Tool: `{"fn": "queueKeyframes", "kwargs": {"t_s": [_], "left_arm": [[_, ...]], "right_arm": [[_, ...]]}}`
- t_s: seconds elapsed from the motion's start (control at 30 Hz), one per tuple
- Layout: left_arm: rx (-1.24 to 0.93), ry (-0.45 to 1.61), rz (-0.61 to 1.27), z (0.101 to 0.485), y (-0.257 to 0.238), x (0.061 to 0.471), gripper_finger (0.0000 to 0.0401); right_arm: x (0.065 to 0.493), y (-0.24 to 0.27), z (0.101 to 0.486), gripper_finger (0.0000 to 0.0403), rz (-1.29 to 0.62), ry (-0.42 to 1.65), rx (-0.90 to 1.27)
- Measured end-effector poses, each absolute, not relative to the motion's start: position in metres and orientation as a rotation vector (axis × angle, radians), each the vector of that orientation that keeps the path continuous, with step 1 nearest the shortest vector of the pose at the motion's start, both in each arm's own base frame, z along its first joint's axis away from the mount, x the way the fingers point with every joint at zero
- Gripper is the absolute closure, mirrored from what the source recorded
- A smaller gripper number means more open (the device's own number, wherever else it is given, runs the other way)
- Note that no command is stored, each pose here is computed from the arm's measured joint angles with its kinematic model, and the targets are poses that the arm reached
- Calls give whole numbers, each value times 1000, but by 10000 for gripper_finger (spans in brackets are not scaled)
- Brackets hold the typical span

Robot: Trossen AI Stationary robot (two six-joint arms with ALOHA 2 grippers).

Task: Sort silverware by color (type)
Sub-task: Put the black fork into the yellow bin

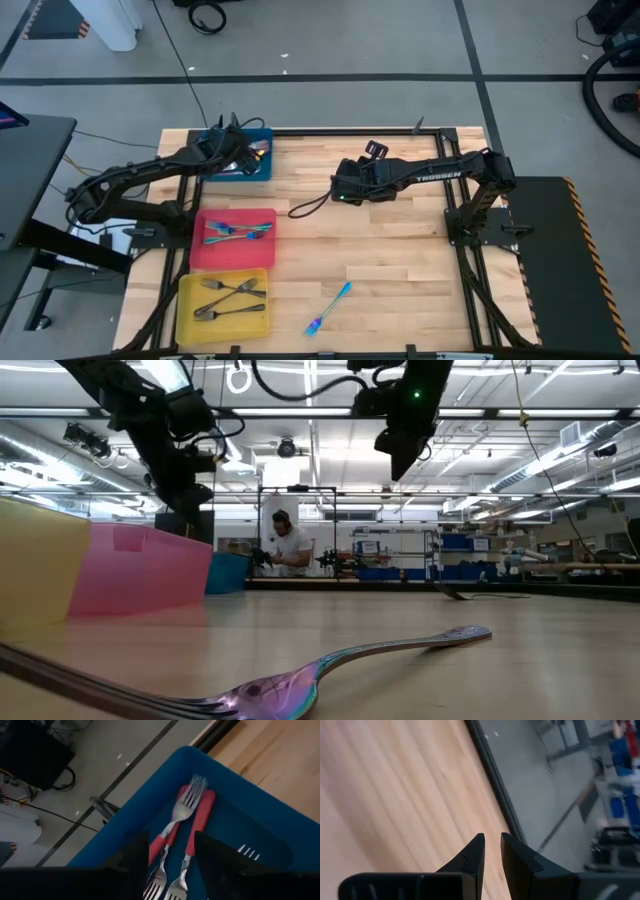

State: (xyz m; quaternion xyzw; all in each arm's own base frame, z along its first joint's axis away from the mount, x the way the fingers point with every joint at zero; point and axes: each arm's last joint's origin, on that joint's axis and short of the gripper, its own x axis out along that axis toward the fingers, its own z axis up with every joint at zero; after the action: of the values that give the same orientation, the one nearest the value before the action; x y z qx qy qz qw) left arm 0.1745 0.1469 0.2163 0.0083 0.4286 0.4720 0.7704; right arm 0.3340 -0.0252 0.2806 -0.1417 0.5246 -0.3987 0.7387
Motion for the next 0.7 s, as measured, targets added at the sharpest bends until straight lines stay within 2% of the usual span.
{"fn": "queueKeyframes", "kwargs": {"t_s": [0.13, 0.3, 0.43, 0.57, 0.7], "left_arm": [[6, 909, 986, 216, 141, 180, 243], [-124, 797, 753, 218, 124, 197, 243], [-120, 669, 584, 226, 108, 215, 243], [-69, 529, 501, 237, 91, 231, 243], [-34, 439, 429, 245, 75, 241, 243]], "right_arm": [[324, -36, 281, 332, -986, 1196, -341], [311, -58, 280, 333, -1032, 1313, -302], [304, -74, 276, 333, -920, 1452, -188], [300, -87, 271, 333, -715, 1565, -39], [290, -99, 259, 333, -647, 1649, 25]]}}
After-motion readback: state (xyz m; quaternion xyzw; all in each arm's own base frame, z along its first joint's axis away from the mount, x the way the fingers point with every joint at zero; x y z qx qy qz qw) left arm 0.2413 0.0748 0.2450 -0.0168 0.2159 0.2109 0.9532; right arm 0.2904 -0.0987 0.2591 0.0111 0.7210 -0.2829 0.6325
